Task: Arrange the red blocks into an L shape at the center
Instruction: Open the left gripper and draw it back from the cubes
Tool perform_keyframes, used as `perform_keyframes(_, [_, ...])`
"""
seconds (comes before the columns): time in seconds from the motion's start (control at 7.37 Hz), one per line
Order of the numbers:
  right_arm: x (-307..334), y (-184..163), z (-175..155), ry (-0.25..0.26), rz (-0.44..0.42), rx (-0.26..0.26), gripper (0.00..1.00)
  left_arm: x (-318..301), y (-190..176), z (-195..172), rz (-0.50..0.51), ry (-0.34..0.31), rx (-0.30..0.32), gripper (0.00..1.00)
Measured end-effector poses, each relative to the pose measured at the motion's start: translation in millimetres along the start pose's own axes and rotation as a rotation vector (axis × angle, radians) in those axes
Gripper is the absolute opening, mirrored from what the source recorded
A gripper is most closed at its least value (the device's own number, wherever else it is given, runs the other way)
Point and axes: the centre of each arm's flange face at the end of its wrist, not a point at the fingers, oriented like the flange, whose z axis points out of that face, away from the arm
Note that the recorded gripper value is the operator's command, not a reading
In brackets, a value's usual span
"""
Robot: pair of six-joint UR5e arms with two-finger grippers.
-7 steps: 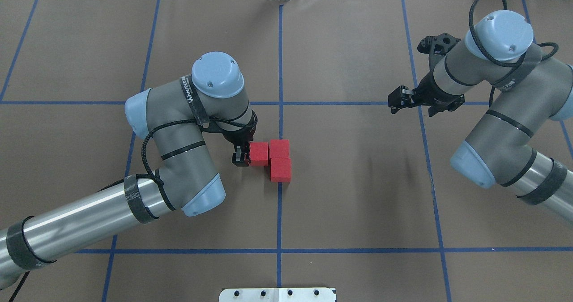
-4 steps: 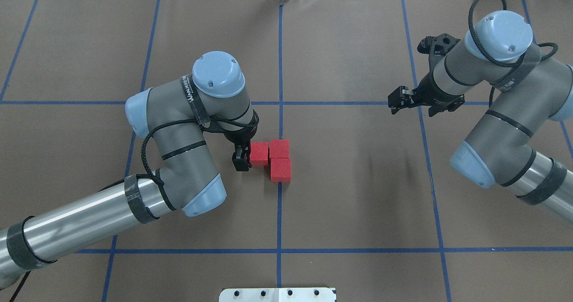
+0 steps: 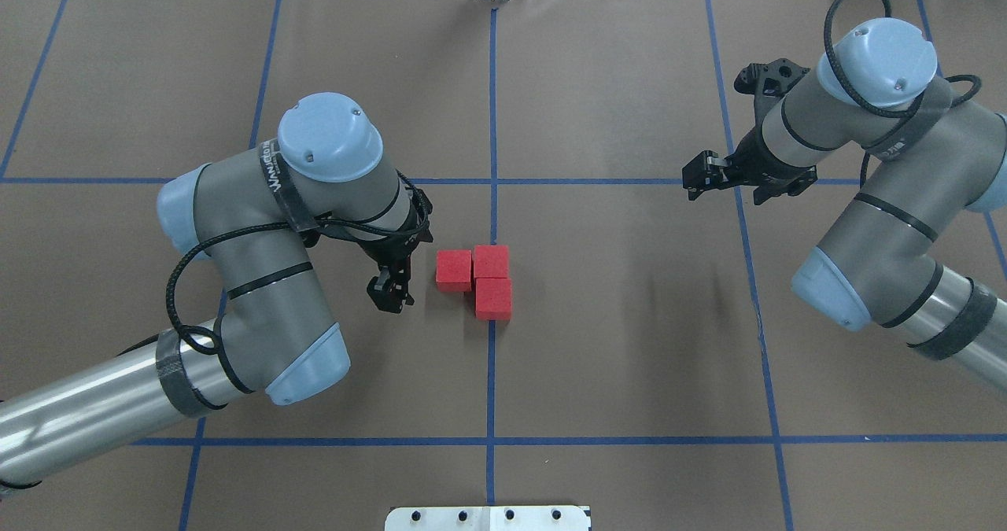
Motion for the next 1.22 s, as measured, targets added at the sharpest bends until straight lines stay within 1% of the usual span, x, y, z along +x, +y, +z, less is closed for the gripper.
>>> perform_keyframes(0.14, [-0.6, 0.2, -0.9, -0.002, -0.001, 0.001, 1.0, -10.2, -8.6, 7.3, 0.016, -0.015, 0.009, 1.0])
perform_keyframes(0.54, [-1.3, 0.6, -2.4, -0.004, -0.002, 0.003, 1.0, -28.4, 0.0, 40.0, 0.028, -0.07, 0.033, 1.0])
perform_keyframes(0.81, [-1.1, 0.5, -2.0, -0.003, -0.002, 0.002, 1.0, -29.8, 3.2, 47.1, 0.03, -0.08, 0.037, 1.0])
perform_keyframes(1.22, [0.6, 0.1, 0.1, 0.001, 0.0, 0.0, 1.0, -19.7, 19.7, 51.7, 0.03, -0.082, 0.038, 1.0])
